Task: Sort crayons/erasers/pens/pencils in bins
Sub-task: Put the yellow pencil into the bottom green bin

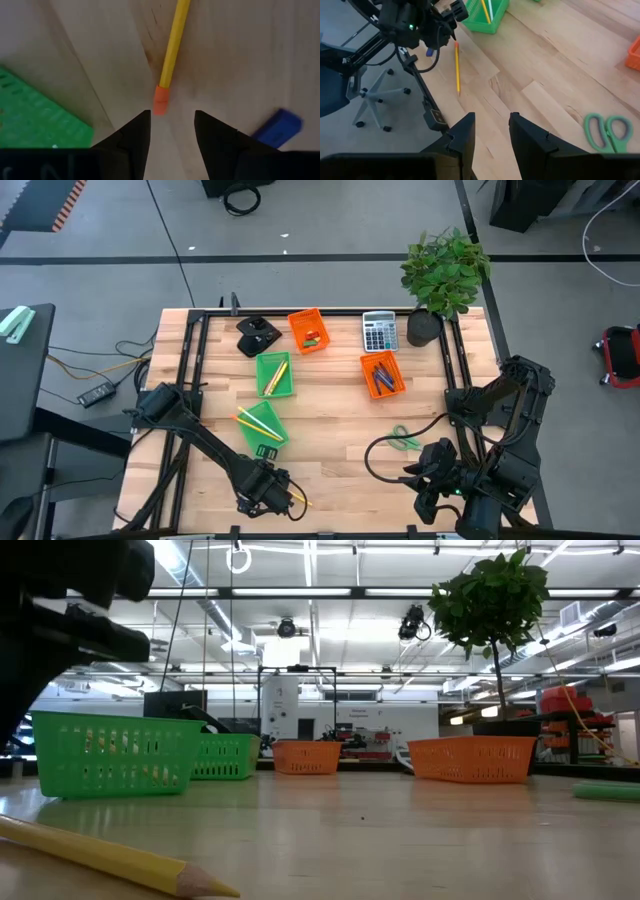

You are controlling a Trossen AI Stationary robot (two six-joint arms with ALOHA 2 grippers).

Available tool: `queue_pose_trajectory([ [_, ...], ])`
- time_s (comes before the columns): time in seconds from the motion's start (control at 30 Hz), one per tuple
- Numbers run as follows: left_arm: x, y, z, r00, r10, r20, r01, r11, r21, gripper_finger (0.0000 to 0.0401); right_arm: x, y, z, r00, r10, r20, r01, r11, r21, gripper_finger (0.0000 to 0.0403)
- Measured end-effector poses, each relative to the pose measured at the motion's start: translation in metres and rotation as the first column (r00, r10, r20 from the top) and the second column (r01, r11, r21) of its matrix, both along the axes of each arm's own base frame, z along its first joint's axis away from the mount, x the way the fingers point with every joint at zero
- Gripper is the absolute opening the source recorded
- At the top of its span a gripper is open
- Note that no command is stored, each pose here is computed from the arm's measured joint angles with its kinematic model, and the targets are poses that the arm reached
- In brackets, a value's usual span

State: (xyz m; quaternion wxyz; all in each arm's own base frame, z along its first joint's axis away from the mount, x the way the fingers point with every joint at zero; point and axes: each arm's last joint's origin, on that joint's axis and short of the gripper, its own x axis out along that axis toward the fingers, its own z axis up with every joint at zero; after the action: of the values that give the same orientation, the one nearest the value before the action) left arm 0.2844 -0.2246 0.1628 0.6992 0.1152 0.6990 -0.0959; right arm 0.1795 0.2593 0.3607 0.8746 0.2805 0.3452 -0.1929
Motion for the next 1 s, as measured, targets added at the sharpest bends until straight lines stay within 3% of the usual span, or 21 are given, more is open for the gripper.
queue_pose_trajectory([
  [0.37, 0.005, -0.001, -0.023, 0.998, -0.034, -0.054, 0.036, 0.999, 0.029, 0.0162, -0.002, 0.003, -0.001, 0.999, 0.021, -0.036, -0.020, 0.999, 0.036, 0.0127],
  [1.0, 0.016, 0.007, -0.026, 0.999, -0.043, -0.030, 0.043, 0.999, 0.004, 0.0119, -0.002, 0.002, 0.000, 0.999, 0.018, -0.035, -0.017, 0.999, 0.037, 0.0127],
])
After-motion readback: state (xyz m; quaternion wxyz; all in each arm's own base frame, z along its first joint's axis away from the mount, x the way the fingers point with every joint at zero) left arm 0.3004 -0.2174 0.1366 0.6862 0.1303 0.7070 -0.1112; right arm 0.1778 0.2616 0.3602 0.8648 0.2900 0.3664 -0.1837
